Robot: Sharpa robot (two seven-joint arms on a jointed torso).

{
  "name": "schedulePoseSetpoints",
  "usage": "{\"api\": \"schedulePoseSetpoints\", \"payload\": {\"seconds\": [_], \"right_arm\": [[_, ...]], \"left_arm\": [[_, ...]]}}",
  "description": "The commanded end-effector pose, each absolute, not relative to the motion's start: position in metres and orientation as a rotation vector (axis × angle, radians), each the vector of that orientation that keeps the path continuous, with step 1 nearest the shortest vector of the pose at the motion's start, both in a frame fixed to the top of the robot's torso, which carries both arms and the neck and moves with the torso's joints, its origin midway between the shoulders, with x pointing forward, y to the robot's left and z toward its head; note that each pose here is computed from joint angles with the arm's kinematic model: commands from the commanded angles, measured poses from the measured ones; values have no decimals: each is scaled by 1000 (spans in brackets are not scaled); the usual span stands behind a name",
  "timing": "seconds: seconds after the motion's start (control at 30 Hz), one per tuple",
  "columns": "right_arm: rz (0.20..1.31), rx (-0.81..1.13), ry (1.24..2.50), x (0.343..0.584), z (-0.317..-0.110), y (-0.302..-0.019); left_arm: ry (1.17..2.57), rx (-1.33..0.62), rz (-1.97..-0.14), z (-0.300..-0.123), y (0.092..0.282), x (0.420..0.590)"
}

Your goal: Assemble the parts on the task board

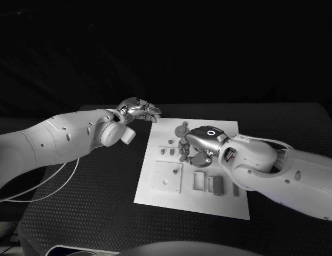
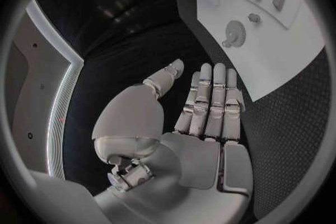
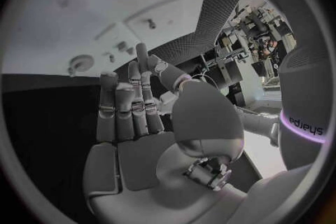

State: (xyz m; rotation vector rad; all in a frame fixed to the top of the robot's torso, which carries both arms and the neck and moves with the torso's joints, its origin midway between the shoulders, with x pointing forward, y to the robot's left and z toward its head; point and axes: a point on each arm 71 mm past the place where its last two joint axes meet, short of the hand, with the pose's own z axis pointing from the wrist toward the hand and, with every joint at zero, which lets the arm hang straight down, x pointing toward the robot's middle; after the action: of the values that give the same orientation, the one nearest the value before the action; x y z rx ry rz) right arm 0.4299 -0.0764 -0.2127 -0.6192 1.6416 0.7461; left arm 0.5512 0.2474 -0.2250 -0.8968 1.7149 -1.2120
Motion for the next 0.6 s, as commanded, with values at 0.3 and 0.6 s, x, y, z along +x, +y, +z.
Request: {"api": "schedulePoseSetpoints", "payload": {"seconds": [0.3, 0.6], "right_arm": [[861, -678, 1659, 406, -243, -33], [859, -720, 1678, 401, -258, -21]], "left_arm": [[1718, -891, -1237, -224, 241, 552], [1722, -889, -1242, -224, 239, 552]]}}
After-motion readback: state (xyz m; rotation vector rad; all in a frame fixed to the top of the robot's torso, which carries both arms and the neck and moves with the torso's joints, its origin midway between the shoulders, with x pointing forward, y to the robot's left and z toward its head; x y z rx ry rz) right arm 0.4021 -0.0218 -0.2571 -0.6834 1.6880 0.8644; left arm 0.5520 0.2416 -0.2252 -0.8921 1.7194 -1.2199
